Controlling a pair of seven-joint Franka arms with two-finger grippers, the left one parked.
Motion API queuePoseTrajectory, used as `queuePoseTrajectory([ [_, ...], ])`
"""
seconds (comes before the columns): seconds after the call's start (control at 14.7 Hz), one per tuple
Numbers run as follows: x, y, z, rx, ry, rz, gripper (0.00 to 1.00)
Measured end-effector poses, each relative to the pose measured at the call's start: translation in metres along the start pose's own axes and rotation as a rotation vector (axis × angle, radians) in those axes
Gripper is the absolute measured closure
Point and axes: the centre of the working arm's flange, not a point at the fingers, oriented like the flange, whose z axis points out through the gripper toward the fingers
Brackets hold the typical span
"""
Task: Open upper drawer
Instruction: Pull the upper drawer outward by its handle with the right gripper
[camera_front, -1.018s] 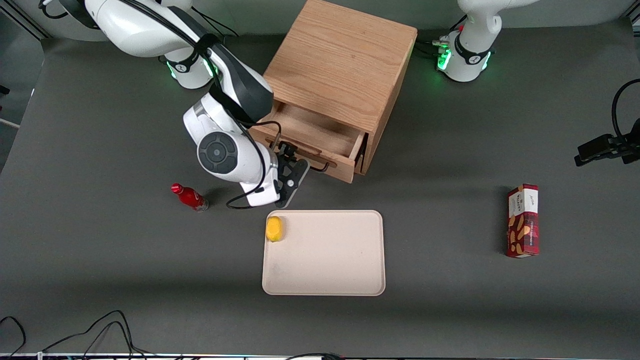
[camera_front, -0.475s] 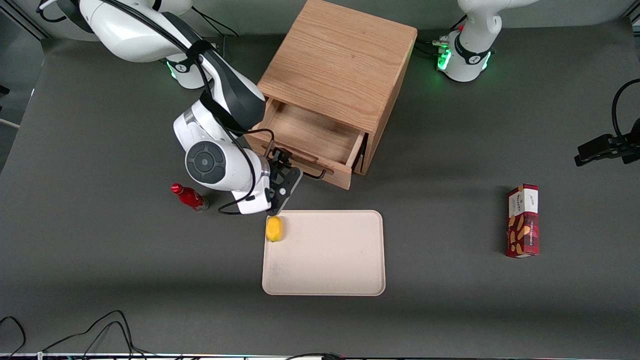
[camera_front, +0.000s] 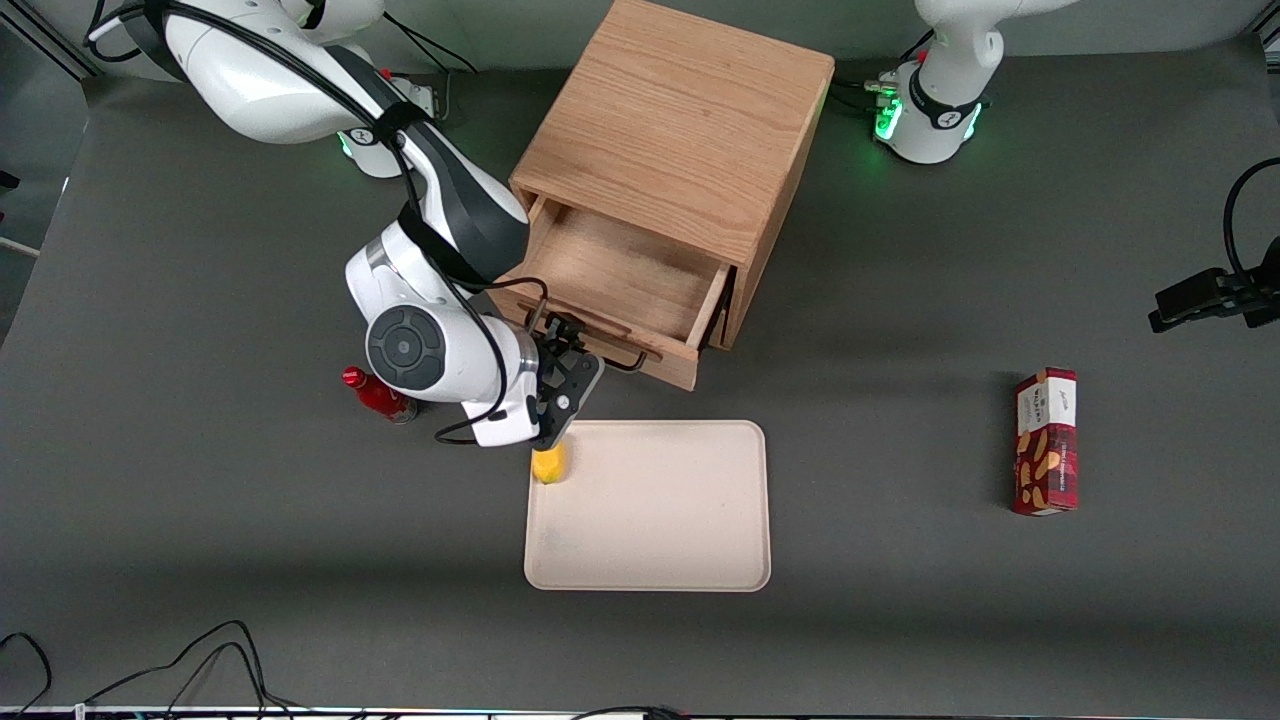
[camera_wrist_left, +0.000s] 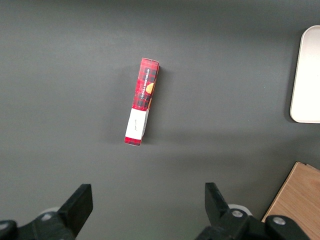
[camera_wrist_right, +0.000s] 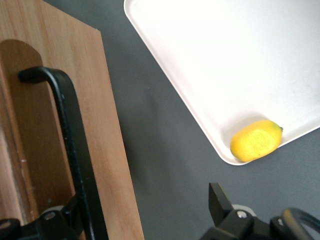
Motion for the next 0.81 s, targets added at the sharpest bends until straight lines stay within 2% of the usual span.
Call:
queuePoseTrajectory([
  [0.34, -0.002, 0.020, -0.007, -0.028, 0.012, 0.026, 0.00],
  [0.61, -0.003, 0.029, -0.014, -0.077, 0.007, 0.023, 0.00],
  [0.81, -0.003, 0.035, -0.017, -0.086, 0.013, 0.029, 0.00],
])
